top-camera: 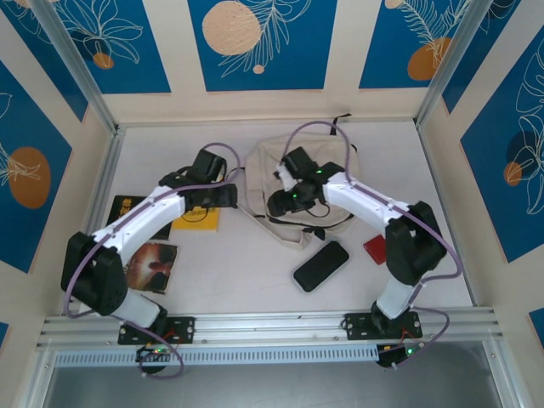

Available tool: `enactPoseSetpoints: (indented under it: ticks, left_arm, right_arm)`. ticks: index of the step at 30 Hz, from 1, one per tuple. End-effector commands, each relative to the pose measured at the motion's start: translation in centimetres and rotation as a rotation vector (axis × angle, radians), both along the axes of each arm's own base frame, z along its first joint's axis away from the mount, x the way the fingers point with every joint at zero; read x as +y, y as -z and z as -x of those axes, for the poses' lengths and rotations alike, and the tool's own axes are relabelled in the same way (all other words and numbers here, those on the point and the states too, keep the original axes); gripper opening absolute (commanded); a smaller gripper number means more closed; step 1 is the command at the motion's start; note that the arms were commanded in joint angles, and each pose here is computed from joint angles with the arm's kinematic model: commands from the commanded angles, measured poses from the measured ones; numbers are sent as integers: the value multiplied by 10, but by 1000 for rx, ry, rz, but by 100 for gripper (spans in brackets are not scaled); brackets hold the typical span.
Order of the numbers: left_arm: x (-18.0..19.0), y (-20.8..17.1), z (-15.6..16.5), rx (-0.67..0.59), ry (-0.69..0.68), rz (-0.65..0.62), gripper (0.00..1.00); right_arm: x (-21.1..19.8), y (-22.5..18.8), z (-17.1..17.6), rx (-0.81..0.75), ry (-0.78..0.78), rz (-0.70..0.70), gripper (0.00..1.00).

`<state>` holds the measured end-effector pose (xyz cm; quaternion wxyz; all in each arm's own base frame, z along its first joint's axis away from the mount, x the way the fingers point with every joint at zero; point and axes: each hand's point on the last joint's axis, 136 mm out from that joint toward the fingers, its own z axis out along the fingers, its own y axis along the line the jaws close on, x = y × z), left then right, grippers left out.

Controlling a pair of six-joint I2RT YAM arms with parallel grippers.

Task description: Pack the student bag

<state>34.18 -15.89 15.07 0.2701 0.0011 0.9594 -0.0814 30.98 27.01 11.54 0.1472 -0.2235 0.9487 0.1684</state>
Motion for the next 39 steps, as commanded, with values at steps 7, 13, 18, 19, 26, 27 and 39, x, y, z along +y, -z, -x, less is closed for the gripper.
enactPoseSetpoints:
  ticks: [7, 13, 18, 19, 26, 27, 39]
  left_arm:
    - [57, 1, 18, 6, -248, 62, 81]
    - [64, 5, 23, 15, -265, 64, 83]
    - [64, 8, 24, 23, -265, 68, 83]
    - [64, 9, 24, 26, -265, 68, 83]
    - [63, 11, 26, 32, -261, 68, 84]
    - [63, 11, 26, 32, -261, 68, 84]
    - [59, 19, 26, 56, -256, 86, 84]
  right_arm:
    - [25, 28, -4, -57, -307, 238, 60]
    - [33, 49, -11, -51, -348, 305, 59]
    - [37, 51, -26, -57, -284, 301, 56]
    - [37, 51, -30, -53, -262, 287, 54]
    - [30, 39, -45, 34, -32, 114, 41]
    - [28, 37, -47, 42, 0, 94, 41]
    - [30, 30, -48, 180, 152, -121, 48]
